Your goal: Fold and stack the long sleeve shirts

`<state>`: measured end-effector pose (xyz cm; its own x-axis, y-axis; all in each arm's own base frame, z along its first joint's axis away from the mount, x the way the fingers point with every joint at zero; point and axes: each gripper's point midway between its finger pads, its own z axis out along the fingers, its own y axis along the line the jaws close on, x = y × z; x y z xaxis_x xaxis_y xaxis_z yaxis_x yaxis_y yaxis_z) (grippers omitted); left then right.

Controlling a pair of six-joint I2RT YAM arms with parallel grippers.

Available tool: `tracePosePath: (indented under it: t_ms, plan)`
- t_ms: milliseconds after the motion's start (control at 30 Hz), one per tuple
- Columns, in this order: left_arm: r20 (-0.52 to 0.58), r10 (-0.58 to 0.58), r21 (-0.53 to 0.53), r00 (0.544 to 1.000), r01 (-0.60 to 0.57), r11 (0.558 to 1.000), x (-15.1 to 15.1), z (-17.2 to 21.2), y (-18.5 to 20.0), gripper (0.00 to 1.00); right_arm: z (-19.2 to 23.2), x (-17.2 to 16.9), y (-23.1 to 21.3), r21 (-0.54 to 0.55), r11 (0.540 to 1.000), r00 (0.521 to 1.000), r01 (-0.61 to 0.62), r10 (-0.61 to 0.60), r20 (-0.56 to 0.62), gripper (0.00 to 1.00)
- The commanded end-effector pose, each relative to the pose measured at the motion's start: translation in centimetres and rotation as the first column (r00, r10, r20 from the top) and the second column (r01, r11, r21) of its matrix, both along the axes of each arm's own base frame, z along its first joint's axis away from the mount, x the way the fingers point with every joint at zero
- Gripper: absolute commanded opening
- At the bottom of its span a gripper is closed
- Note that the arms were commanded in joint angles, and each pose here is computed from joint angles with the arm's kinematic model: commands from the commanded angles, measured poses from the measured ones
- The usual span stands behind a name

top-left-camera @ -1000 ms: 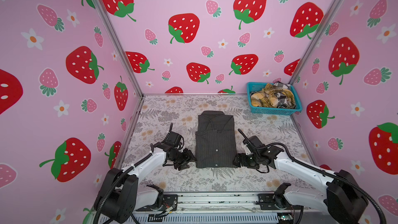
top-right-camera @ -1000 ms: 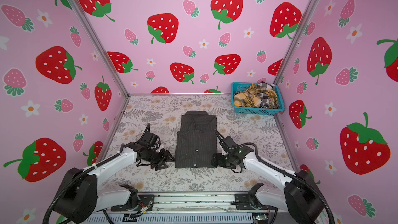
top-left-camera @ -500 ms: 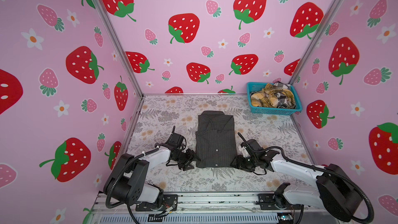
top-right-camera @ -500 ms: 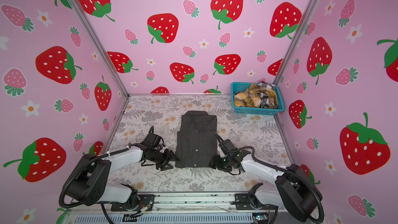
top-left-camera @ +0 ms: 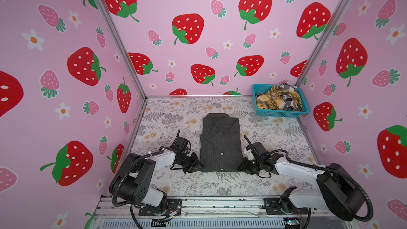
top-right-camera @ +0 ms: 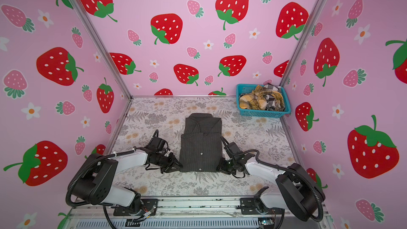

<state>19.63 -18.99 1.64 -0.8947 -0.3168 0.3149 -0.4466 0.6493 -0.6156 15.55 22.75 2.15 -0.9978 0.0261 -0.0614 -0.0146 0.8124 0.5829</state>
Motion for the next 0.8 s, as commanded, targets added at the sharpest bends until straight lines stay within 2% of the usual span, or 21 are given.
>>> tracePosePath:
  t_ms: [0,67,133,167,200,233,267,333,367,400,467,533,767]
  plan:
    - [-0.032,0.023,0.088,0.999,-0.020,0.996,-0.8,-2.0,1.3,0.00,-0.3,0.1,-0.4,-0.005,1.000,1.000,0.023,-0.023,-0.006,0.07]
    - [-0.026,0.025,0.087,0.999,-0.023,0.996,-0.8,-1.8,1.4,0.00,-0.1,0.2,-0.7,-0.023,0.999,1.000,0.023,-0.023,0.005,0.03]
    - [-0.019,0.040,0.091,0.999,-0.038,0.995,-1.0,-1.6,1.6,0.00,0.2,0.3,-1.0,-0.045,0.999,1.000,0.016,-0.015,0.019,0.05]
    - [-0.015,0.048,0.087,0.999,-0.046,0.995,-1.1,-1.4,1.6,0.00,0.4,0.3,-1.1,-0.047,0.999,1.000,0.012,-0.011,0.026,0.10]
    - [-0.009,0.053,0.080,0.999,-0.052,0.995,-1.2,-1.0,1.6,0.00,0.5,0.1,-1.2,-0.048,0.999,1.000,0.008,-0.007,0.026,0.20]
    - [-0.005,0.058,0.077,0.998,-0.057,0.995,-1.3,-0.7,1.7,0.09,0.6,0.1,-1.3,-0.047,0.999,1.000,0.008,-0.007,0.029,0.34]
    - [0.003,0.065,0.067,0.998,-0.065,0.996,-1.3,-0.4,1.6,0.23,0.7,0.0,-1.4,-0.046,0.999,0.999,0.010,-0.009,0.031,0.45]
    - [0.016,0.085,0.056,0.996,-0.086,0.995,-1.3,0.4,1.7,0.50,0.7,-0.1,-1.5,-0.040,0.999,0.999,0.019,-0.017,0.030,0.57]
    - [0.026,0.090,0.052,0.996,-0.091,0.994,-1.2,0.8,1.7,0.70,0.6,-0.2,-1.5,-0.037,0.999,0.999,0.021,-0.020,0.029,0.59]
    - [0.037,0.095,0.045,0.995,-0.096,0.994,-1.0,1.2,1.6,0.81,0.5,-0.2,-1.5,-0.032,0.999,0.999,0.028,-0.027,0.025,0.60]
    - [0.050,0.091,0.037,0.995,-0.093,0.995,-0.5,1.6,1.4,0.84,0.0,-0.3,-1.4,-0.024,0.999,0.999,0.038,-0.038,0.011,0.62]
    - [0.041,0.090,0.048,0.995,-0.092,0.995,-0.2,1.3,1.3,0.83,-0.5,-0.4,-1.2,-0.015,0.999,0.999,0.043,-0.043,-0.001,0.62]
    - [-0.036,0.105,0.073,0.994,-0.102,0.992,-0.5,-1.4,1.4,0.69,-0.9,0.3,-0.9,-0.014,0.998,0.998,0.065,-0.065,0.006,0.60]
